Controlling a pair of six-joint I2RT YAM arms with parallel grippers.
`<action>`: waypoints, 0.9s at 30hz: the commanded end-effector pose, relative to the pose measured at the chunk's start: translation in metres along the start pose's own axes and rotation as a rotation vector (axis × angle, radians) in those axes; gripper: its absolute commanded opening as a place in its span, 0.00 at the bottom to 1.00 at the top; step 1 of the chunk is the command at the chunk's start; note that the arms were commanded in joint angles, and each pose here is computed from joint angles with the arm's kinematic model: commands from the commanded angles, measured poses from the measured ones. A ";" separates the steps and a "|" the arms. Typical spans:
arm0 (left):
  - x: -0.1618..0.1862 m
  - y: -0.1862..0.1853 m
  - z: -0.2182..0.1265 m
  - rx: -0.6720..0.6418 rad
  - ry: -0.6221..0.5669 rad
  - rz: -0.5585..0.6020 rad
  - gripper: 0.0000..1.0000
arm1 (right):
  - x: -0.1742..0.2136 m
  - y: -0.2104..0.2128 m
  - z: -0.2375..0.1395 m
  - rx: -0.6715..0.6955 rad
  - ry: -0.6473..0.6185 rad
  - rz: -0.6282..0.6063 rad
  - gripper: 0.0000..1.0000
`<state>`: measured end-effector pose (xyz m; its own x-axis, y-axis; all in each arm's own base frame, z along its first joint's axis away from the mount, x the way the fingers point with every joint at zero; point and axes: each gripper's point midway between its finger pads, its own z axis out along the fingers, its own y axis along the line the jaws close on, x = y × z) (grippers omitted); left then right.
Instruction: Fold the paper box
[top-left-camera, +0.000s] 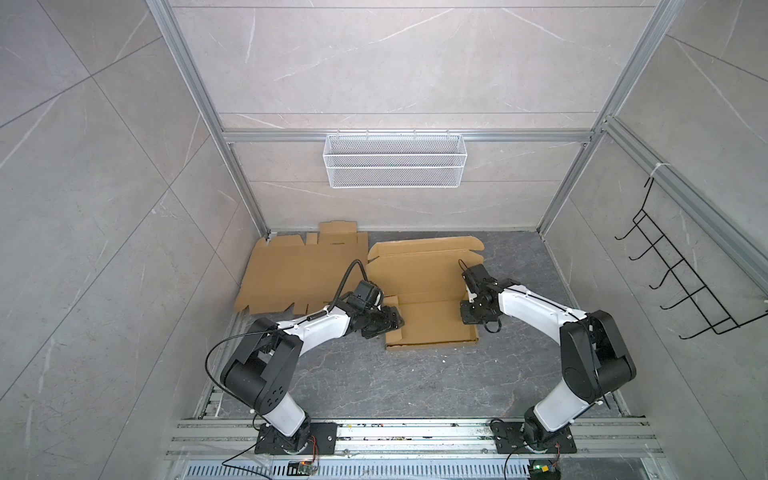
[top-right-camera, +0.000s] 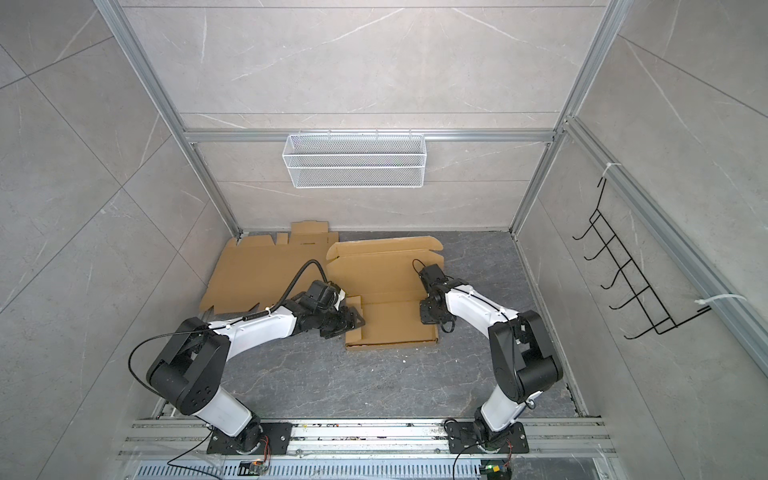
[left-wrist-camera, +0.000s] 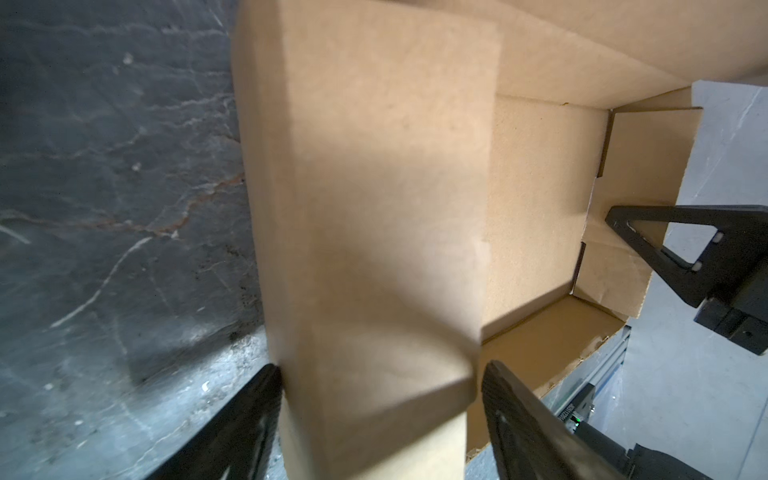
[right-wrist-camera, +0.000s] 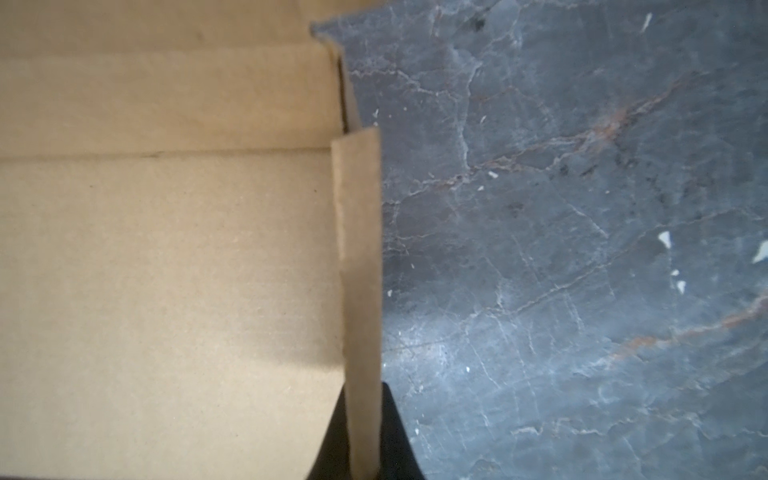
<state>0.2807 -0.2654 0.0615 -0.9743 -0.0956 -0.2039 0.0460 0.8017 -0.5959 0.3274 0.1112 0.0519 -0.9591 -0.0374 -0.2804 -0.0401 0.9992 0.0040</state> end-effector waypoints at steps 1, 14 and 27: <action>-0.004 -0.023 -0.012 0.099 -0.030 0.019 0.74 | -0.001 0.007 0.000 -0.030 -0.015 0.019 0.10; -0.003 0.012 -0.002 0.022 -0.068 0.011 0.44 | 0.001 0.006 0.003 -0.020 -0.005 0.011 0.09; 0.012 0.049 0.001 -0.378 0.026 0.094 0.29 | 0.007 0.011 -0.012 0.006 -0.041 0.097 0.08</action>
<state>0.2775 -0.2427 0.0377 -0.9699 -0.0560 -0.2372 0.0439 0.9172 -0.3961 0.3188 0.1163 0.0508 -0.9599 -0.0024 -0.2803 -0.0033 1.0000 0.0025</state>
